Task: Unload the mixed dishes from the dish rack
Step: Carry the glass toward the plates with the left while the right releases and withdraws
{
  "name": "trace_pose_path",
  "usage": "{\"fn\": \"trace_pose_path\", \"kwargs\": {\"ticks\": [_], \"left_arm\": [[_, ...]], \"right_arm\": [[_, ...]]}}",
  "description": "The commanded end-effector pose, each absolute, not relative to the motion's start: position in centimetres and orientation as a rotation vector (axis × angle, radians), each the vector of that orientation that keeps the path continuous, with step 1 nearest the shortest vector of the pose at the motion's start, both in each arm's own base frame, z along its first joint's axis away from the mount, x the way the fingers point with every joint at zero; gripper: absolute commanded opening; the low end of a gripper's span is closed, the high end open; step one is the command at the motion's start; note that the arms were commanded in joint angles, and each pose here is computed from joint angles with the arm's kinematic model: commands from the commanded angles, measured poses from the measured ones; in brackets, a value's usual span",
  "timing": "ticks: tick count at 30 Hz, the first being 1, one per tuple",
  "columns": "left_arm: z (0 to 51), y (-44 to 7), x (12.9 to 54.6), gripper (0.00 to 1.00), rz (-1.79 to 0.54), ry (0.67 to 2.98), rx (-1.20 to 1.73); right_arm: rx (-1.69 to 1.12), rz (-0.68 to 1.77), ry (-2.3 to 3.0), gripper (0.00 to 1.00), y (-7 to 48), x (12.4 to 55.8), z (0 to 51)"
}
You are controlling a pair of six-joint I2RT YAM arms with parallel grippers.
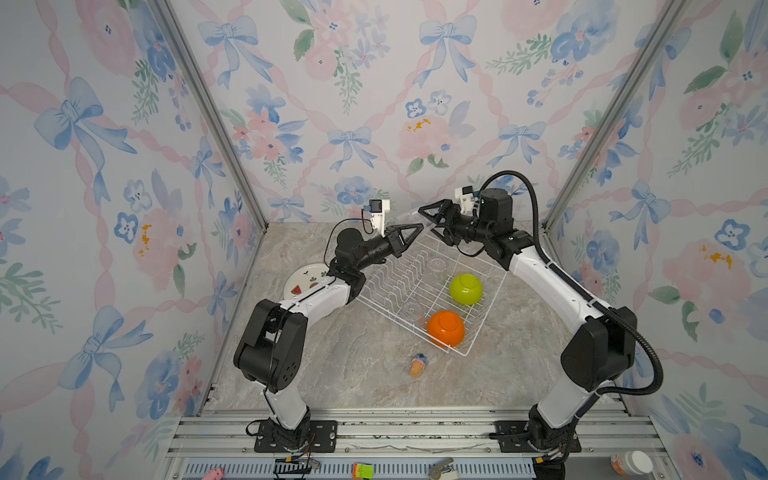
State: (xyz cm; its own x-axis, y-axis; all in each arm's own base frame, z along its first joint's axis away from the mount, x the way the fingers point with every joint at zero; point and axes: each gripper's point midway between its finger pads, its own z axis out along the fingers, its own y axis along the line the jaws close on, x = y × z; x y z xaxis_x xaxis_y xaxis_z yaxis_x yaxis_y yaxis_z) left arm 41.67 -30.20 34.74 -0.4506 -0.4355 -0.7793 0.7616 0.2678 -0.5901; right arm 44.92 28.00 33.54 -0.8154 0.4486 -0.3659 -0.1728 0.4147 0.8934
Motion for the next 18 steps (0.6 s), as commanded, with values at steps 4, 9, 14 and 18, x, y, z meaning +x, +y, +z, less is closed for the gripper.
{"fn": "trace_pose_path", "kwargs": {"ticks": [4,9,14,18], "left_arm": [[34.4,-28.1,43.4,0.00,-1.304,1.520,0.223],[32.9,-26.2,44.7,0.00,-1.184,1.612,0.161],[31.3,-21.7,46.9,0.00,-1.050,1.722,-0.026],[29.7,-16.7,47.8,0.00,-0.900,1.823,-0.182]], "right_arm": [[0.200,1.370,2.104,0.99,26.1,44.4,33.6],[0.263,1.328,2.125,0.97,23.6,44.9,31.5],[0.254,1.222,2.134,0.97,21.8,44.2,31.2],[0.241,1.092,2.186,0.97,20.4,44.0,29.4]]}}
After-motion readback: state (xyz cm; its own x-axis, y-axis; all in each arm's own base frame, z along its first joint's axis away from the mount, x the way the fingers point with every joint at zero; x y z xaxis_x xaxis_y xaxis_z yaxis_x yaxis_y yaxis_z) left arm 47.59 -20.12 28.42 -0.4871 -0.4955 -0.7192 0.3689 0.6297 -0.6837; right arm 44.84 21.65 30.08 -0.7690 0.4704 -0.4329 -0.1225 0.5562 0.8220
